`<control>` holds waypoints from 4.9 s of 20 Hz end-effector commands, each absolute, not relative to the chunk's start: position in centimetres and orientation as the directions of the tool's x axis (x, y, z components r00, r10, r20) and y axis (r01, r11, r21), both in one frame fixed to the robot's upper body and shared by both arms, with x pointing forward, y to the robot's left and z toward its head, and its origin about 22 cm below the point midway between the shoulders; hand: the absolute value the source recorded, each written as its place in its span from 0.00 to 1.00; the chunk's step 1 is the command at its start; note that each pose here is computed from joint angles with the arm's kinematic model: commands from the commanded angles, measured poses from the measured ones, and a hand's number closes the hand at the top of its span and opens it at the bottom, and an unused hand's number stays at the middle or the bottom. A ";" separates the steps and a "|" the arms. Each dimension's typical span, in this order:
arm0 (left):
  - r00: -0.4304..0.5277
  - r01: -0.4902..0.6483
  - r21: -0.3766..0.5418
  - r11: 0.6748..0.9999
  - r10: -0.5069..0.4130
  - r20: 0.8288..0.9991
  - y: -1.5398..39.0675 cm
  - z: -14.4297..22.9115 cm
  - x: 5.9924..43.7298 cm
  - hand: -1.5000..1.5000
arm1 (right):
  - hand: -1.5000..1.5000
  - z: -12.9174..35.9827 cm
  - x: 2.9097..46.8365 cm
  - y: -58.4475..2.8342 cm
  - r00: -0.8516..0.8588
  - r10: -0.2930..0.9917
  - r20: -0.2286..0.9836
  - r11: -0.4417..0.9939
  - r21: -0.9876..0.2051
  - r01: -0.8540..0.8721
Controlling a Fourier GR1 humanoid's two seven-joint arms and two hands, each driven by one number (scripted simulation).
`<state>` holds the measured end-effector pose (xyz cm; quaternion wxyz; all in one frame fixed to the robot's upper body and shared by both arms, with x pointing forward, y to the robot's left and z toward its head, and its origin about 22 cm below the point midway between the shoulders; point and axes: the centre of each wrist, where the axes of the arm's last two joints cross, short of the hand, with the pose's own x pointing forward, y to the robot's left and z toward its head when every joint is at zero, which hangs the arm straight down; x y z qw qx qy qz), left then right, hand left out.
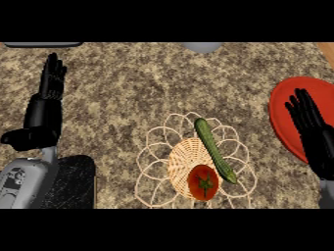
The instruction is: Pick the tomato from the placemat and place it in the bowl
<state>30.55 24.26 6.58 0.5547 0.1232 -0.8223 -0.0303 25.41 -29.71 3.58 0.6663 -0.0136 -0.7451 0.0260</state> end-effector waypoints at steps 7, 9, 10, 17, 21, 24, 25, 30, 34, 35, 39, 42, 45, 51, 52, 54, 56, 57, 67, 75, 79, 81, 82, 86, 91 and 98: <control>-0.107 0.162 0.189 0.969 -0.173 0.979 21.1 2.2 28.3 0.50 | 1.00 7.3 22.8 -31.8 -0.330 0.583 0.742 0.811 -0.553 0.191; -0.054 0.300 0.138 0.944 -0.127 0.990 19.3 2.1 27.4 0.50 | 1.00 3.3 19.7 -22.7 -0.298 0.296 0.907 0.949 -0.246 0.195; -0.057 0.309 0.129 0.942 -0.117 0.992 20.0 2.3 27.4 0.50 | 0.00 2.2 18.0 -19.8 -0.312 0.200 0.929 0.978 -0.170 0.121; -0.066 0.325 0.145 0.935 -0.131 0.989 21.1 2.9 26.4 0.50 | 0.00 2.9 18.6 -19.9 -0.355 0.539 0.764 0.836 -0.535 0.118; -0.063 0.346 0.138 0.928 -0.124 0.990 19.4 3.3 26.7 0.50 | 0.00 5.7 19.5 -20.7 -0.252 0.706 0.662 0.696 -0.714 0.075; -0.064 0.332 0.148 0.931 -0.135 0.989 20.5 3.2 26.2 0.50 | 0.00 6.8 19.5 -22.9 -0.156 0.846 0.509 0.510 -0.859 -0.037; -0.056 0.329 0.153 0.932 -0.142 0.988 20.2 3.1 26.7 0.50 | 0.00 6.0 18.6 -23.0 -0.130 0.876 0.464 0.445 -0.883 -0.150; -0.063 0.351 0.146 0.925 -0.132 0.989 20.1 3.2 27.0 0.50 | 0.00 9.6 17.1 -19.7 -0.069 0.918 0.390 0.332 -0.854 -0.401; -0.056 0.347 0.146 0.926 -0.135 0.989 20.7 3.9 27.3 0.50 | 0.00 12.6 16.4 -16.9 -0.007 0.932 0.363 0.309 -0.805 -0.507; -0.050 0.356 0.134 0.925 -0.124 0.991 19.0 3.3 26.6 0.50 | 0.00 14.1 16.1 -16.2 -0.018 0.936 0.351 0.295 -0.811 -0.506; -0.059 0.360 0.141 0.922 -0.128 0.990 19.3 2.4 26.4 0.50 | 0.00 15.4 17.8 -13.1 0.027 0.949 0.314 0.278 -0.792 -0.544; -0.066 0.346 0.133 0.929 -0.117 0.991 20.6 4.0 26.5 0.50 | 0.00 14.9 17.5 -12.2 0.048 0.952 0.304 0.278 -0.784 -0.556; -0.060 0.338 0.129 0.932 -0.116 0.991 21.0 4.6 27.0 0.50 | 0.00 15.5 18.3 -11.3 0.046 0.951 0.305 0.281 -0.796 -0.536; -0.062 0.346 0.142 0.927 -0.129 0.990 20.6 3.9 26.5 0.50 | 0.00 14.1 17.2 -10.4 0.019 0.952 0.305 0.276 -0.830 -0.485; -0.065 0.339 0.142 0.930 -0.128 0.990 20.5 3.7 26.4 0.50 | 0.00 13.4 17.3 -11.2 0.018 0.952 0.305 0.276 -0.835 -0.475; -0.064 0.335 0.138 0.932 -0.123 0.990 20.0 3.6 26.7 0.50 | 0.00 13.6 17.4 -10.1 0.025 0.956 0.294 0.274 -0.856 -0.437; -0.050 0.352 0.129 0.927 -0.119 0.992 21.2 2.7 26.1 0.50 | 0.00 13.0 16.9 -10.1 0.007 0.959 0.282 0.260 -0.875 -0.409; -0.068 0.317 0.141 0.938 -0.126 0.990 19.8 4.0 26.3 0.50 | 0.00 12.3 16.5 -10.6 0.014 0.956 0.294 0.275 -0.874 -0.402; -0.051 0.349 0.131 0.928 -0.120 0.991 20.7 4.2 27.1 0.50 | 0.00 9.6 18.7 -11.2 0.075 0.972 0.222 0.234 -0.915 -0.327; -0.062 0.327 0.149 0.933 -0.136 0.989 21.1 5.5 26.3 0.50 | 0.00 8.6 19.3 -11.1 0.087 0.973 0.212 0.229 -0.889 -0.396; -0.065 0.334 0.144 0.931 -0.130 0.989 20.9 2.9 26.0 0.50 | 0.00 5.1 19.5 -9.8 0.090 0.968 0.234 0.251 -0.889 -0.384; -0.067 0.341 0.142 0.929 -0.126 0.990 20.4 3.5 24.5 0.50 | 0.00 6.4 19.6 -10.9 0.073 0.968 0.238 0.248 -0.893 -0.377; -0.050 0.335 0.133 0.933 -0.123 0.991 19.2 3.6 26.7 0.50 | 0.00 4.6 20.1 -10.8 0.075 0.967 0.243 0.253 -0.892 -0.374; -0.071 0.336 0.146 0.931 -0.129 0.989 21.1 3.4 25.8 0.50 | 1.00 6.0 21.1 -12.9 -0.012 0.959 0.282 0.260 -0.898 -0.355; -0.067 0.342 0.139 0.929 -0.123 0.990 21.7 3.6 25.7 0.50 | 1.00 3.5 22.2 -9.7 -0.032 0.963 0.267 0.248 -0.929 -0.273; -0.069 0.329 0.139 0.934 -0.123 0.990 19.4 3.4 25.0 0.50 | 1.00 4.3 20.4 -11.4 -0.026 0.967 0.252 0.237 -0.936 -0.262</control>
